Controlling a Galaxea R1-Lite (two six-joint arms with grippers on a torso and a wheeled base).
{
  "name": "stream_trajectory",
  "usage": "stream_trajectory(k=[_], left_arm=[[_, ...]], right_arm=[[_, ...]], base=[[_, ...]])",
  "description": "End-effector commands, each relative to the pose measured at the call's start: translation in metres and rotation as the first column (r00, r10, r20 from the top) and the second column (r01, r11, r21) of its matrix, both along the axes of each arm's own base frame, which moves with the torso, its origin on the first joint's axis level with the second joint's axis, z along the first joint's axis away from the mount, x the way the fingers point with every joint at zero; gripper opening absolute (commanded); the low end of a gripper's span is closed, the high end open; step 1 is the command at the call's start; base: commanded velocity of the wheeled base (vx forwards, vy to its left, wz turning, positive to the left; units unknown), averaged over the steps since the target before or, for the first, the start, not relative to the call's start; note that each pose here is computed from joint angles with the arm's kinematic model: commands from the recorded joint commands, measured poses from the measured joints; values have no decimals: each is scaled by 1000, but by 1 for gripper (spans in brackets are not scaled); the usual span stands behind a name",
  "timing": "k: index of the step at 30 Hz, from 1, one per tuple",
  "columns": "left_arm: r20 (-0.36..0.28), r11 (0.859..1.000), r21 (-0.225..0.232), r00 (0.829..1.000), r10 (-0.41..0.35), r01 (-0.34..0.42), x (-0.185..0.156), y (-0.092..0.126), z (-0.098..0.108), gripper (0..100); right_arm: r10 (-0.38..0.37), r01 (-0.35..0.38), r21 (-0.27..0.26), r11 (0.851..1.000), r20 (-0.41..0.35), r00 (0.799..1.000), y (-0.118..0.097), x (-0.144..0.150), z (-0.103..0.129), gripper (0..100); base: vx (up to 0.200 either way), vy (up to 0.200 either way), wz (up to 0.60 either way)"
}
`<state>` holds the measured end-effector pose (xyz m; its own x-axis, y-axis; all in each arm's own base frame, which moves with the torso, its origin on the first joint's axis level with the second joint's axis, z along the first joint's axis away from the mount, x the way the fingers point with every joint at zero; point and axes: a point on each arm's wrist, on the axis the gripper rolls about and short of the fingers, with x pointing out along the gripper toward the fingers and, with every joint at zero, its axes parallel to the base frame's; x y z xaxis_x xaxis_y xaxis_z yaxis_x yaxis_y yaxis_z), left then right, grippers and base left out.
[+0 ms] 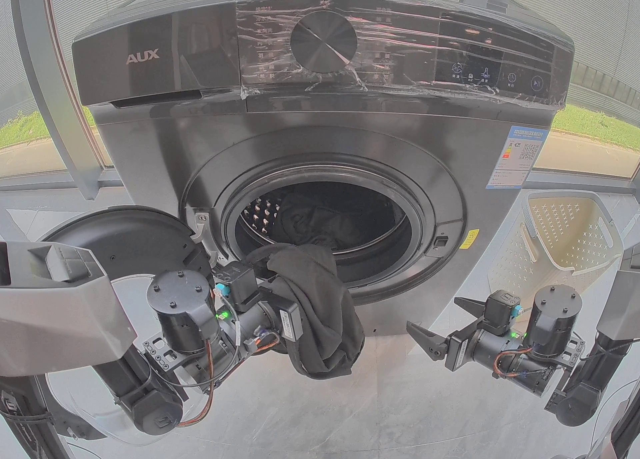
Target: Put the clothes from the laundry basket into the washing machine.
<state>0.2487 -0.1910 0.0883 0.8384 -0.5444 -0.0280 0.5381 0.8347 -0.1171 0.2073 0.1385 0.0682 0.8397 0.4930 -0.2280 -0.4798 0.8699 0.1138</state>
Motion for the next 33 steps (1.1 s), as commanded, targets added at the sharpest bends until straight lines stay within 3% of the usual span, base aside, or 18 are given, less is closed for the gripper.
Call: stream_trajectory(k=[1,8,15,20,22,24,26,28,33], left_arm=[[-1,1000,1,1000,-8,8,-2,-2,0,0],[-2,1000,2,1000,-22,22,-5,-6,-1,0],[-18,999,3,999,-34,34,-10,-8,-3,0],[-58,993,109,998,-36,42,0,-15,-36,0],[-69,992,112,997,-42,50,3,-18,-42,0],[-65,993,100,996,-53,59,6,-21,-42,0],[-43,996,40,996,-77,79,19,-32,-39,0],[-12,998,11,998,-68,68,35,-43,-41,0],[-4,999,7,999,-36,36,61,-57,-55,0]], right_arm=[[1,-1,0,1000,-1,1000,0,0,0,100],[13,-13,0,1000,-3,1000,2,-3,0,100],[78,-78,-5,997,-14,997,9,-25,2,100],[82,-82,-6,997,-12,997,10,-25,3,100],[85,-85,-5,996,-10,996,10,-26,3,100],[86,-86,-7,996,-13,996,10,-26,3,100],[88,-88,-5,996,-7,996,11,-26,4,100],[87,-87,-4,996,-6,996,10,-26,4,100],[86,-86,-5,996,-9,996,10,-27,4,100]], base=[[0,0,0],[0,0,0],[0,0,0],[0,0,0],[0,0,0],[0,0,0],[0,0,0],[0,0,0],[0,0,0]])
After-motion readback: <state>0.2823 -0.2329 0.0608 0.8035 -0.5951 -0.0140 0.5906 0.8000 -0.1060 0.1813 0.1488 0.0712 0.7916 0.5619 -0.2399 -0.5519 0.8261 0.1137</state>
